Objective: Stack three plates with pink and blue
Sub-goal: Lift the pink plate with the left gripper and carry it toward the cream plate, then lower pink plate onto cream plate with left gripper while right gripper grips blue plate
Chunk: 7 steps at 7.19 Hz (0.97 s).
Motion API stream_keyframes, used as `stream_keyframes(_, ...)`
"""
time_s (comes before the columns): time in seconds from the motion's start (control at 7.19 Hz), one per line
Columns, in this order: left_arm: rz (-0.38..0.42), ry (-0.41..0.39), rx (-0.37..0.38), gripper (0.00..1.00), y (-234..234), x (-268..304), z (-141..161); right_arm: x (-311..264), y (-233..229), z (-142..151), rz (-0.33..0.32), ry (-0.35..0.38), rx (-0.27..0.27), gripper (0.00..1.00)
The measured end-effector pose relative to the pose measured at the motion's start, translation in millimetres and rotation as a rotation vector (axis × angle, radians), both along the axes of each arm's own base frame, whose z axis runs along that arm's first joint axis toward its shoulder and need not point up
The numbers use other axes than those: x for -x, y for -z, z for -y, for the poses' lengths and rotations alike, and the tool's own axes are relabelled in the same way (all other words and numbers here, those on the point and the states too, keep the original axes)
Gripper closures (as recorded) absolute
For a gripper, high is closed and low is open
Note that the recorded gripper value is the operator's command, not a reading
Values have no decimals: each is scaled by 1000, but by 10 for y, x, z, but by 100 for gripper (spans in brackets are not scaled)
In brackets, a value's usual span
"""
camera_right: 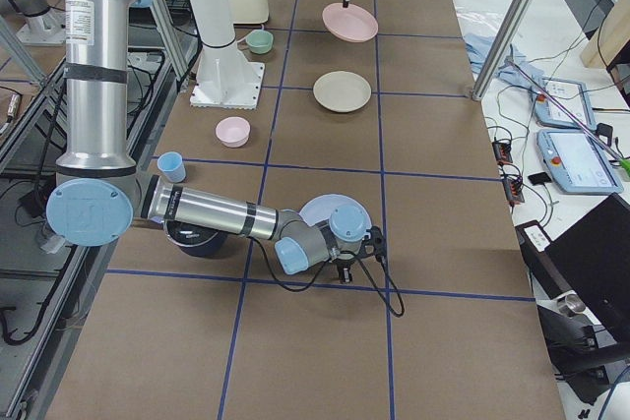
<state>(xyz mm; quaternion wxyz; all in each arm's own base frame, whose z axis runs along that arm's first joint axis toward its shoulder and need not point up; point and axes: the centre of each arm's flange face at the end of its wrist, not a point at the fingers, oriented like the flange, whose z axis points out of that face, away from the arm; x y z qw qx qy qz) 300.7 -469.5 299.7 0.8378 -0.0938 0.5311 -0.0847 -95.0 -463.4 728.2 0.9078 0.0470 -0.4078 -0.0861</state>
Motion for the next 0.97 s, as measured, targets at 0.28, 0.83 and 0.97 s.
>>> stream_keyframes(0.28,-8,-4,8,100,88,-77,-23,48,-2,-14,5,12,3,100)
stream_keyframes(0.83,-14,-18,43,100,316,-472,-181,127,170,11,88,46,5,100)
stream_keyframes(0.97,-16,-24,55,100,421,-659,-266,143,238,25,112,55,2,100)
